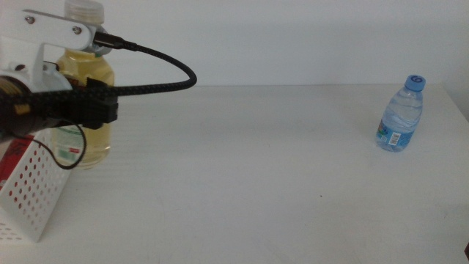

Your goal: Use arms to grab the bottles and put them into the dustbin to the left of the table.

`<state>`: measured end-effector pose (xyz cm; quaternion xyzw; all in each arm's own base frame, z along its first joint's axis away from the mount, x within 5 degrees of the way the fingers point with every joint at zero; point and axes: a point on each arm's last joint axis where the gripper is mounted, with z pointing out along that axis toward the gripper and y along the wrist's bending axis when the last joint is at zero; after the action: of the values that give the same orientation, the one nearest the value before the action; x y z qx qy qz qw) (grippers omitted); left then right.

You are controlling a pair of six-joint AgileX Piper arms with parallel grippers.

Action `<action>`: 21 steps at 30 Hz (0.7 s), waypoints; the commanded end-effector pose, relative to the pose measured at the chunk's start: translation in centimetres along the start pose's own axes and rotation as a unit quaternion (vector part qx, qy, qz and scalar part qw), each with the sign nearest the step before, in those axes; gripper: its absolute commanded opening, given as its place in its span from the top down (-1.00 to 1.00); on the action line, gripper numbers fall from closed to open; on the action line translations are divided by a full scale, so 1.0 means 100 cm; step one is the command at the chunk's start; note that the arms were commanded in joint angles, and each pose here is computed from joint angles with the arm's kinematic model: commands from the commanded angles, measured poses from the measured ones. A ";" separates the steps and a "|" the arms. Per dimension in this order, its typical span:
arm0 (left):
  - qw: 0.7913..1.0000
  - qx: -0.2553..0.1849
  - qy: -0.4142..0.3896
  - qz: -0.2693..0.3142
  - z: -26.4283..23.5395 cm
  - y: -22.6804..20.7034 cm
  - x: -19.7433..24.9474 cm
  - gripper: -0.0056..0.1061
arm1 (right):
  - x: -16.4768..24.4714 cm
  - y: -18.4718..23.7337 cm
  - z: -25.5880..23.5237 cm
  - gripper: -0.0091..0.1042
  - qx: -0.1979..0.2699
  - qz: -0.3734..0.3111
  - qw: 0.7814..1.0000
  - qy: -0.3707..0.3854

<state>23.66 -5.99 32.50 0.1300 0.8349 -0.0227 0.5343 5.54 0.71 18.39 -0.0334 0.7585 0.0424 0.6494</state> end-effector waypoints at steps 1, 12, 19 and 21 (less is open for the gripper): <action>0.997 -0.001 -0.074 0.020 -0.023 0.003 -0.040 0.99 | -0.010 -0.001 -0.003 -0.22 0.007 -0.010 0.999 -0.053; 0.996 -0.062 0.018 0.059 -0.033 0.020 -0.084 0.99 | -0.010 -0.001 -0.003 -0.22 0.007 -0.010 0.999 -0.053; 0.986 -0.118 0.072 0.092 -0.015 0.034 -0.109 0.99 | -0.010 -0.001 -0.003 -0.22 0.007 -0.010 0.999 -0.053; 0.986 -0.129 0.075 0.079 -0.009 0.041 -0.115 0.99 | -0.010 -0.001 -0.003 -0.22 0.007 -0.010 0.999 -0.053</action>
<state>28.50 -4.64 39.92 0.1318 0.8974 0.1195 0.4036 5.54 0.71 18.39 -0.0334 0.7585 0.0424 0.6494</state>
